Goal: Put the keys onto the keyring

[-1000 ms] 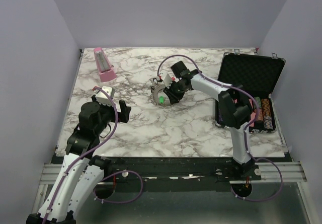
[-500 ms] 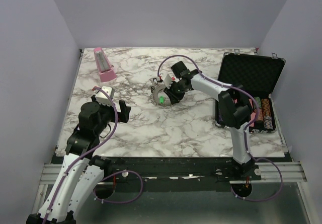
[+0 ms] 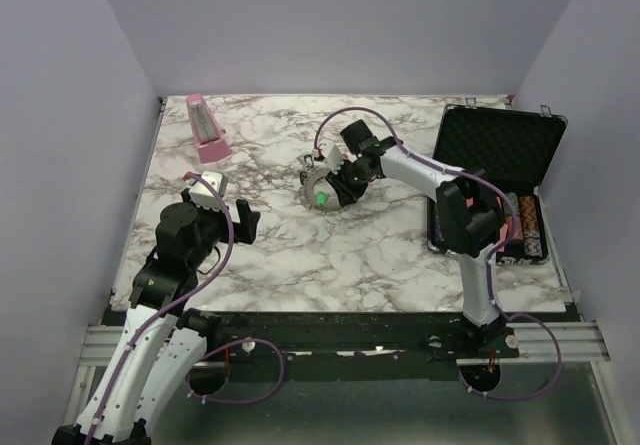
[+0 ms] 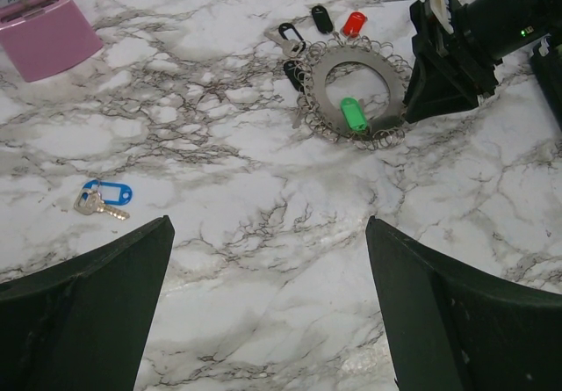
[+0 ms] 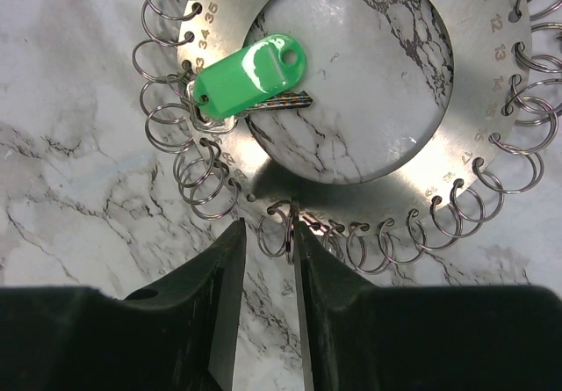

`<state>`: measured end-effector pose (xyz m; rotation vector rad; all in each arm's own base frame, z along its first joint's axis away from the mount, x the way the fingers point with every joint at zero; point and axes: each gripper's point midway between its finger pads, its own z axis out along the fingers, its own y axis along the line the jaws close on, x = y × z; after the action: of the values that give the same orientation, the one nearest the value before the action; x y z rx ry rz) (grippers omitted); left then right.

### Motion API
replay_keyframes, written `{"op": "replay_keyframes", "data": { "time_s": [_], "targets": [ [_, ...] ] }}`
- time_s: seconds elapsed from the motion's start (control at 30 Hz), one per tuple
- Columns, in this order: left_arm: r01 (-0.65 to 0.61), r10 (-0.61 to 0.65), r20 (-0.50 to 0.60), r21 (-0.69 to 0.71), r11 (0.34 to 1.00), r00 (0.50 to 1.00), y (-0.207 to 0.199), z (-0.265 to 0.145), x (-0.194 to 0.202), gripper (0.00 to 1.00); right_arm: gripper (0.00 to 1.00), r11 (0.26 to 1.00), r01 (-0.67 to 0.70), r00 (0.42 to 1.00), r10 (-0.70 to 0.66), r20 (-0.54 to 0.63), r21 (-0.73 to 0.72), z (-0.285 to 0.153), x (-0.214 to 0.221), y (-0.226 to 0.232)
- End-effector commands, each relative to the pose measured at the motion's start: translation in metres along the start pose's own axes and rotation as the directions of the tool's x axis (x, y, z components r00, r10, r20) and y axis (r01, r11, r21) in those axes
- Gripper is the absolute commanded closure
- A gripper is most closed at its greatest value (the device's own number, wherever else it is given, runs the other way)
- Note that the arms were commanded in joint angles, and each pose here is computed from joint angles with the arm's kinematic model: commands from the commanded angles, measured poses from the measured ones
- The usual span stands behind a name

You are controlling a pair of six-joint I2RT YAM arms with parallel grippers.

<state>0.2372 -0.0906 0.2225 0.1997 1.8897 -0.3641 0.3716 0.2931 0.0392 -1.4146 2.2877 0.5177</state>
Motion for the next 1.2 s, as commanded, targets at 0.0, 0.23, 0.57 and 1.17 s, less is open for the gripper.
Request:
{"op": "replay_keyframes", "data": {
  "time_s": [0.0,0.23,0.57,1.17],
  "targets": [
    [-0.014,0.014,0.04,-0.001,1.0,0.999,0.0,-0.003,-0.011,0.01,0.64,1.0,-0.018,1.0,0.017,0.02,0.021,-0.018,-0.011,0.001],
    [-0.014,0.014,0.04,0.0,1.0,0.999,0.001,-0.003,-0.011,0.01,0.67,0.997,-0.06,0.998,0.06,-0.004,0.045,-0.014,-0.002,-0.009],
    [-0.014,0.014,0.043,0.001,1.0,0.999,0.0,-0.004,-0.011,0.01,0.69,0.996,-0.077,0.997,0.077,0.002,0.047,-0.019,-0.003,-0.011],
    [-0.014,0.014,0.042,0.0,1.0,0.999,0.001,-0.004,-0.011,0.01,0.82,0.994,-0.106,0.994,0.106,-0.024,0.005,-0.009,0.004,-0.012]
  ]
}}
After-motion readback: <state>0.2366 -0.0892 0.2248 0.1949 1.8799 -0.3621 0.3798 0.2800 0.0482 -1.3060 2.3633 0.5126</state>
